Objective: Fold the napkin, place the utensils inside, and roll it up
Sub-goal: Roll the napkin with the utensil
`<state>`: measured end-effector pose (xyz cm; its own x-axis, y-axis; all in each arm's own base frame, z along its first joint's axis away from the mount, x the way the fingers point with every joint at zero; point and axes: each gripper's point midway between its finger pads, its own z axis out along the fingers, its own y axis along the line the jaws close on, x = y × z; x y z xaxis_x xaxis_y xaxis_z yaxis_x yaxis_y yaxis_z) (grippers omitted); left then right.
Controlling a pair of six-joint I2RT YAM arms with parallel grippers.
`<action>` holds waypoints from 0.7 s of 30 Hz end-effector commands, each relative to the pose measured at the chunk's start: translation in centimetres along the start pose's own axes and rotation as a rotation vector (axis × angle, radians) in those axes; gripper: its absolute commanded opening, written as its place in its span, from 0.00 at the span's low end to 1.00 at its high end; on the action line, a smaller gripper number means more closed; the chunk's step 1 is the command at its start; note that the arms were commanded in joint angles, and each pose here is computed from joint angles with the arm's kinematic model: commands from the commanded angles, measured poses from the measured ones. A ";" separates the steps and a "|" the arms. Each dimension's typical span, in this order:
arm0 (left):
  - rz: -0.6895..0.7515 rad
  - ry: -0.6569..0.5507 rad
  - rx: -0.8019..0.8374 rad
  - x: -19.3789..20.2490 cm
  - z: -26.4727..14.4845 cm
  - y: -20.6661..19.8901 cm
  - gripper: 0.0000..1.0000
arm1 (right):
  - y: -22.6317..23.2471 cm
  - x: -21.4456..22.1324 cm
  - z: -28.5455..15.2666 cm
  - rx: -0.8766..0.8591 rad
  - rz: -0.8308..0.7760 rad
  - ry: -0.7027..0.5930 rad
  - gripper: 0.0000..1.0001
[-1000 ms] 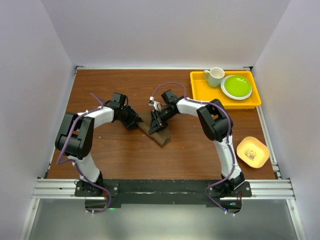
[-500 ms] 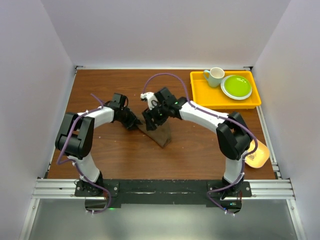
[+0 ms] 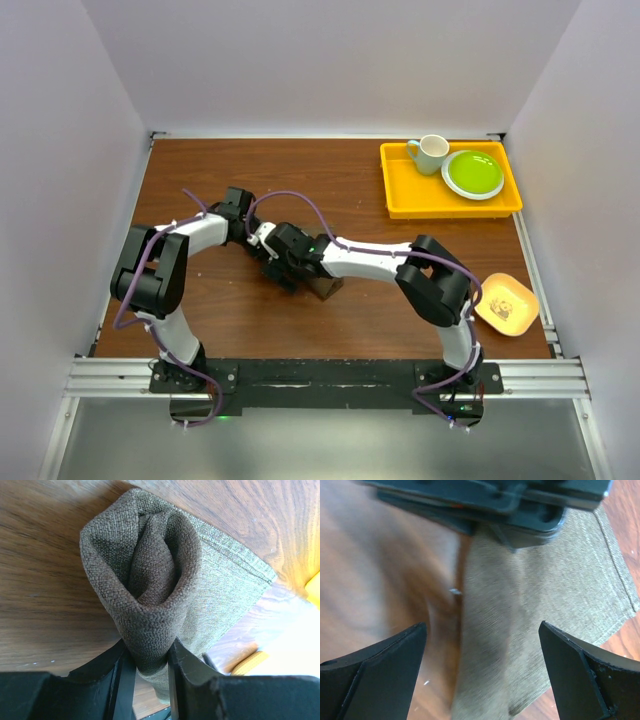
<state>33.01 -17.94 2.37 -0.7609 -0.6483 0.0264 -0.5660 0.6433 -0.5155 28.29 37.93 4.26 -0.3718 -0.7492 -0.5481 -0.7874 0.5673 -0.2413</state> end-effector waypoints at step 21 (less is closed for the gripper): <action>0.094 -0.155 -0.052 -2.6 -4.2 0.6 0.62 | 2.7 -1.0 0.7 -0.540 0.321 -0.008 0.07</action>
<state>32.44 -16.60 3.10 -0.7627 -0.6466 -0.0150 -0.5605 0.6722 -0.4837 28.88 38.38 2.70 -0.4821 -0.6730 -0.5609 -0.8059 0.5918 -0.0175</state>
